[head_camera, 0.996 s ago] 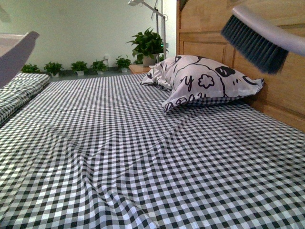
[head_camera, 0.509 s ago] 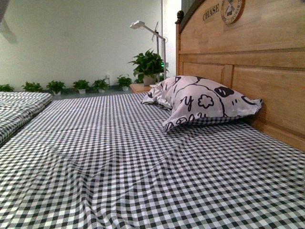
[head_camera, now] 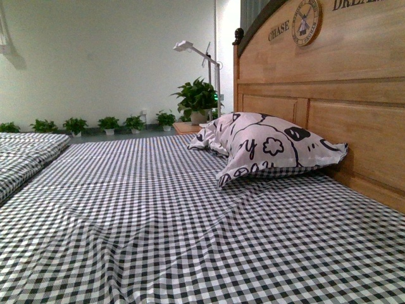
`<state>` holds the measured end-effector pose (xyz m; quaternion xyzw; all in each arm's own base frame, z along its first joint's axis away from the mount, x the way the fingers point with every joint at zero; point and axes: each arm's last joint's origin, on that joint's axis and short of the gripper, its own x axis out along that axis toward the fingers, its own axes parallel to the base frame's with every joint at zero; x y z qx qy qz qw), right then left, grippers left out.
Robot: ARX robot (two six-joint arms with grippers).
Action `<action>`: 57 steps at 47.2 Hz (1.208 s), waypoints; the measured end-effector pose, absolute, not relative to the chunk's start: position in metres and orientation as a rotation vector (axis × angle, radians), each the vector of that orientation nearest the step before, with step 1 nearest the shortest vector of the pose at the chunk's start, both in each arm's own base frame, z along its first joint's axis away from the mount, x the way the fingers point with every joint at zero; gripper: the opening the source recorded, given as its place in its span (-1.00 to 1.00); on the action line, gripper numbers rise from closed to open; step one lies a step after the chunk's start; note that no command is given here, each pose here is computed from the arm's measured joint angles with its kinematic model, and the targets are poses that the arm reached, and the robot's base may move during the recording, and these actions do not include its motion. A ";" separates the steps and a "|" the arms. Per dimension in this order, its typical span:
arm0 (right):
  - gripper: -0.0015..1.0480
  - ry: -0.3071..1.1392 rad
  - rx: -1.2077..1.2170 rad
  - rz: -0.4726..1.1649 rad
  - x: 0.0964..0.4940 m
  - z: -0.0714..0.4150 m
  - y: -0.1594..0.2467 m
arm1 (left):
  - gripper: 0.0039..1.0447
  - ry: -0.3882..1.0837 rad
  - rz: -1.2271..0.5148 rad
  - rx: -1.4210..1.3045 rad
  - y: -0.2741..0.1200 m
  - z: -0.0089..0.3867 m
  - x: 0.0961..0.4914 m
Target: Clean up trash
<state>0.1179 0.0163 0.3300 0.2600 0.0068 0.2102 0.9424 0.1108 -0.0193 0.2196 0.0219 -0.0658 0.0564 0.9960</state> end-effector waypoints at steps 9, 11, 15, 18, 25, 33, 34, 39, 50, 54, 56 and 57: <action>-0.57 0.002 0.526 0.358 0.119 0.329 0.015 | -0.52 -0.128 0.107 0.029 -0.020 0.217 0.111; -0.57 0.002 0.525 0.355 0.119 0.328 0.015 | -0.52 -0.129 0.108 0.027 -0.020 0.218 0.111; -0.57 0.004 0.521 0.357 0.119 0.328 0.015 | -0.52 -0.130 0.107 0.024 -0.020 0.218 0.111; -0.57 0.004 0.518 0.363 0.119 0.328 0.015 | -0.52 -0.131 0.108 0.020 -0.020 0.218 0.110; -0.57 0.003 0.518 0.362 0.119 0.328 0.015 | -0.52 -0.131 0.109 0.019 -0.020 0.218 0.110; -0.57 0.003 0.518 0.362 0.119 0.328 0.015 | -0.52 -0.131 0.109 0.019 -0.020 0.218 0.110; -0.57 0.003 0.518 0.362 0.119 0.328 0.015 | -0.52 -0.131 0.109 0.019 -0.020 0.218 0.110; -0.57 0.003 0.517 0.362 0.119 0.328 0.015 | -0.52 -0.131 0.109 0.018 -0.020 0.218 0.110; -0.57 0.003 0.517 0.362 0.119 0.328 0.015 | -0.52 -0.131 0.109 0.017 -0.020 0.218 0.110; -0.57 0.003 0.517 0.362 0.119 0.328 0.015 | -0.52 -0.131 0.109 0.016 -0.020 0.218 0.110; -0.57 0.003 0.517 0.362 0.119 0.328 0.015 | -0.52 -0.131 0.109 0.017 -0.020 0.218 0.110; -0.57 0.003 0.517 0.362 0.119 0.328 0.015 | -0.52 -0.131 0.109 0.016 -0.020 0.218 0.110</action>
